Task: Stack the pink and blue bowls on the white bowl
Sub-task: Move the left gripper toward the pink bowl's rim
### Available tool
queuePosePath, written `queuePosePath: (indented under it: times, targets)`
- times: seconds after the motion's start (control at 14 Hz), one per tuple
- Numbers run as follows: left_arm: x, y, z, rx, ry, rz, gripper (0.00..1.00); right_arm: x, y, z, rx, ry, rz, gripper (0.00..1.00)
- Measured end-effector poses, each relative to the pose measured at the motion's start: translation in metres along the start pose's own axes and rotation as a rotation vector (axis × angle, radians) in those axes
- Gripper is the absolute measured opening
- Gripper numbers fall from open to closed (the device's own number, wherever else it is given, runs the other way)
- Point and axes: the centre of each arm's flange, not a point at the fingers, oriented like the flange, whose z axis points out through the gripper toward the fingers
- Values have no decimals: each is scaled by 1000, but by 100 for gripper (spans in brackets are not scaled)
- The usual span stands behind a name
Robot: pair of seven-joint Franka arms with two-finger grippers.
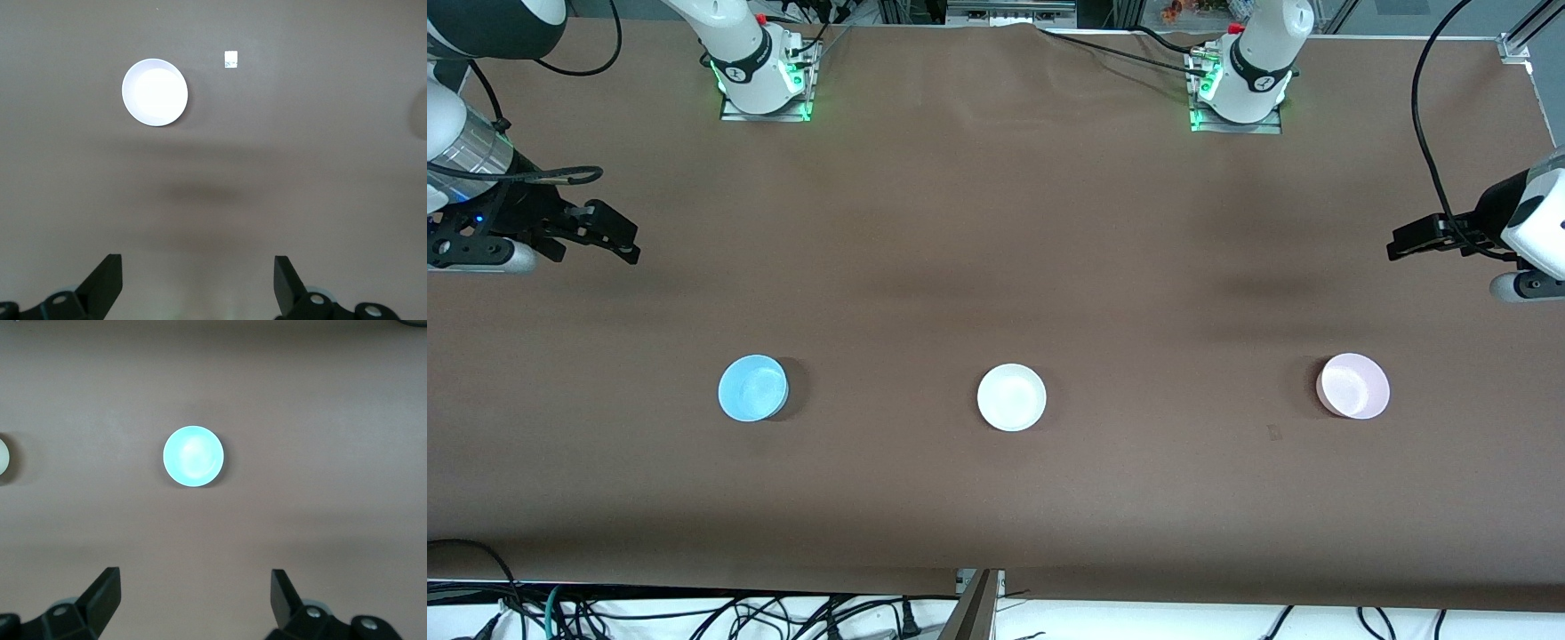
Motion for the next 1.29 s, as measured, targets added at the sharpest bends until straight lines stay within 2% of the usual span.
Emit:
queuePosePath:
  times: [0.93,1.29]
  targets:
    - [8,1,1,0,0,2,100,8,16,16,-6,-22,30,100]
    - [25,-26,25,-3,-41,20,100,8,17,16,-6,-19,32,100]
